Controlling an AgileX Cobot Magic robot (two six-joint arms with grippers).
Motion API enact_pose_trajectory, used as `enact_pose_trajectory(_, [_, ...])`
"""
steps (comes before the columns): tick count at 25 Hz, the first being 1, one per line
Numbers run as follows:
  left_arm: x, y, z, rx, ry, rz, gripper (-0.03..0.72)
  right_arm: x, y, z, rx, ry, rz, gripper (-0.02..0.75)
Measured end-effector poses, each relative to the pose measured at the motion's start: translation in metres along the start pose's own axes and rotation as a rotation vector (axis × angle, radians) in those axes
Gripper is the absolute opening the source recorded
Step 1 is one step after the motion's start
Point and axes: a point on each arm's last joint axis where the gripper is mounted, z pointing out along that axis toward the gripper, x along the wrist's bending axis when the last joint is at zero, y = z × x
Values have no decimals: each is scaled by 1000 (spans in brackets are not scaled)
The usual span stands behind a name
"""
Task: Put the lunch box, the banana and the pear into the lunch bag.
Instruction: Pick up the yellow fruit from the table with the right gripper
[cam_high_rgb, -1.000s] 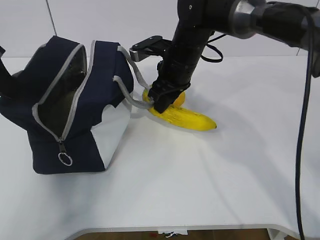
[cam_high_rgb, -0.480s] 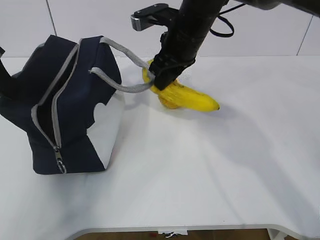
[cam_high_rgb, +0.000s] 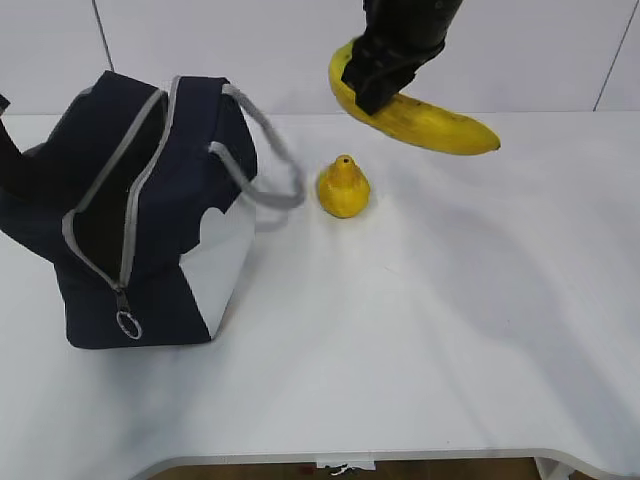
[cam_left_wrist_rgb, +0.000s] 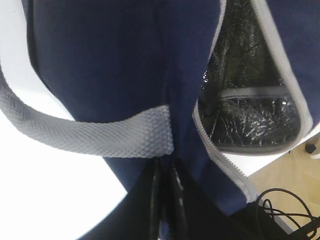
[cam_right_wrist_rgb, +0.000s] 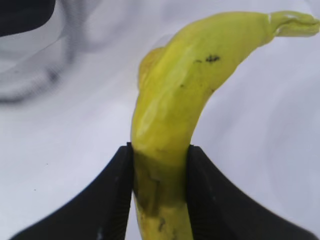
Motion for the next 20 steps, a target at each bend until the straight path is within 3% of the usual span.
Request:
enact_pose_trajectory(3, [0, 0, 0, 2, -1, 0, -4, -3, -1, -16, -17, -36, 8, 255])
enact_pose_trajectory(6, [0, 0, 0, 2, -1, 0, -4, 0, 0, -29, -55, -15, 77, 255])
enact_pose_trajectory(9, [-1, 0, 0, -3, -7, -3, -4, 11, 6, -37, -121, 117, 159, 255])
enact_pose_trajectory(15, [-3, 2, 0, -21, -29, -15, -4, 41, 26, -53, -304, 518, 303, 255])
enact_pose_trajectory(20, [-3, 2, 0, -24, -33, -17, -4, 43, 48, -68, -534, 673, 450, 255])
